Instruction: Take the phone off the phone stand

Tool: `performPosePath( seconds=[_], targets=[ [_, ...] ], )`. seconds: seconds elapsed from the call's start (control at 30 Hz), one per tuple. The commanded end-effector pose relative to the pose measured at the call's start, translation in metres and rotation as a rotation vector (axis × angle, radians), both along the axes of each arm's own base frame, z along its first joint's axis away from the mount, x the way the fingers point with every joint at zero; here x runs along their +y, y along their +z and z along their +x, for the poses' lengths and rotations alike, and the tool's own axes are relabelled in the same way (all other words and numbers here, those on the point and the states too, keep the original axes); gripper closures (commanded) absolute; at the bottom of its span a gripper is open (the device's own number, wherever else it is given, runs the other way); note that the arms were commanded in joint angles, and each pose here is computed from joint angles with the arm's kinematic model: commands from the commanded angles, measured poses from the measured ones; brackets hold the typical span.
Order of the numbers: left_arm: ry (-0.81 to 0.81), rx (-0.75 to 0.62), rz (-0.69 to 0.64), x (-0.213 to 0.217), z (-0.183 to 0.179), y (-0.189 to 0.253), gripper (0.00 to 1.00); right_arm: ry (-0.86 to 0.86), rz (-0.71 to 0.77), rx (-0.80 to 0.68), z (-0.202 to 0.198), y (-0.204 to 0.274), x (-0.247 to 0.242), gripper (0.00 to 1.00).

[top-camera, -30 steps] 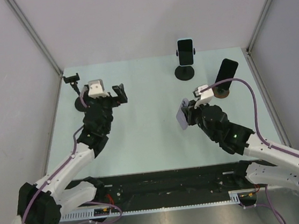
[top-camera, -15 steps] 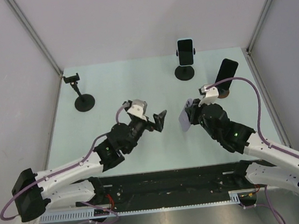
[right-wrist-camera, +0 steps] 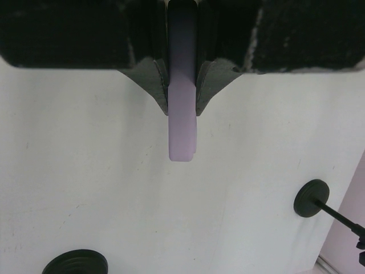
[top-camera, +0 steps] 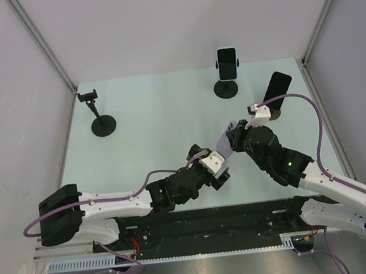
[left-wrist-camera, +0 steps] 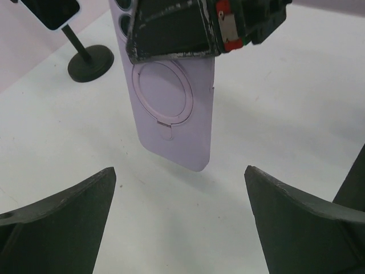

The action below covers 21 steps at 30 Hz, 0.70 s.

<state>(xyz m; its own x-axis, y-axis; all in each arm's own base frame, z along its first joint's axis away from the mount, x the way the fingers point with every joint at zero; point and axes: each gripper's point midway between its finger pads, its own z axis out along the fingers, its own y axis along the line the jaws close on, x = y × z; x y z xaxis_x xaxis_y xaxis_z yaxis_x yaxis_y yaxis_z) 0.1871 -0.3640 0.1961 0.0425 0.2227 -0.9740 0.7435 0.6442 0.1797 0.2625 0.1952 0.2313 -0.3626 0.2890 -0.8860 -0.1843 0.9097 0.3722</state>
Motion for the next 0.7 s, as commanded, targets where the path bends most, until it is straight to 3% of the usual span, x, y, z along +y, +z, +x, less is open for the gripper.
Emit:
performPosePath(
  seconds=[0.0, 0.23, 0.5, 0.63, 0.67],
  targets=[
    [0.054, -0.05, -0.063, -0.014, 0.012, 0.022, 0.0, -0.008, 0.184, -0.093, 0.001, 0.057, 0.01, 1.0],
    [0.184, -0.085, -0.051, -0.017, 0.033, 0.01, 0.02, -0.006, 0.244, -0.072, -0.006, 0.058, 0.022, 1.0],
    [0.234, -0.099, -0.051, -0.017, 0.04, -0.002, 0.12, 0.026, 0.323, -0.049, -0.012, 0.059, 0.044, 1.0],
    [0.24, -0.097, -0.065, -0.013, 0.04, -0.003, 0.34, 0.04, 0.336, -0.04, -0.014, 0.058, 0.052, 1.0],
    [0.242, -0.096, -0.075, -0.011, 0.039, 0.0, 0.44, 0.035, 0.335, -0.04, -0.014, 0.058, 0.051, 1.0]
  ],
)
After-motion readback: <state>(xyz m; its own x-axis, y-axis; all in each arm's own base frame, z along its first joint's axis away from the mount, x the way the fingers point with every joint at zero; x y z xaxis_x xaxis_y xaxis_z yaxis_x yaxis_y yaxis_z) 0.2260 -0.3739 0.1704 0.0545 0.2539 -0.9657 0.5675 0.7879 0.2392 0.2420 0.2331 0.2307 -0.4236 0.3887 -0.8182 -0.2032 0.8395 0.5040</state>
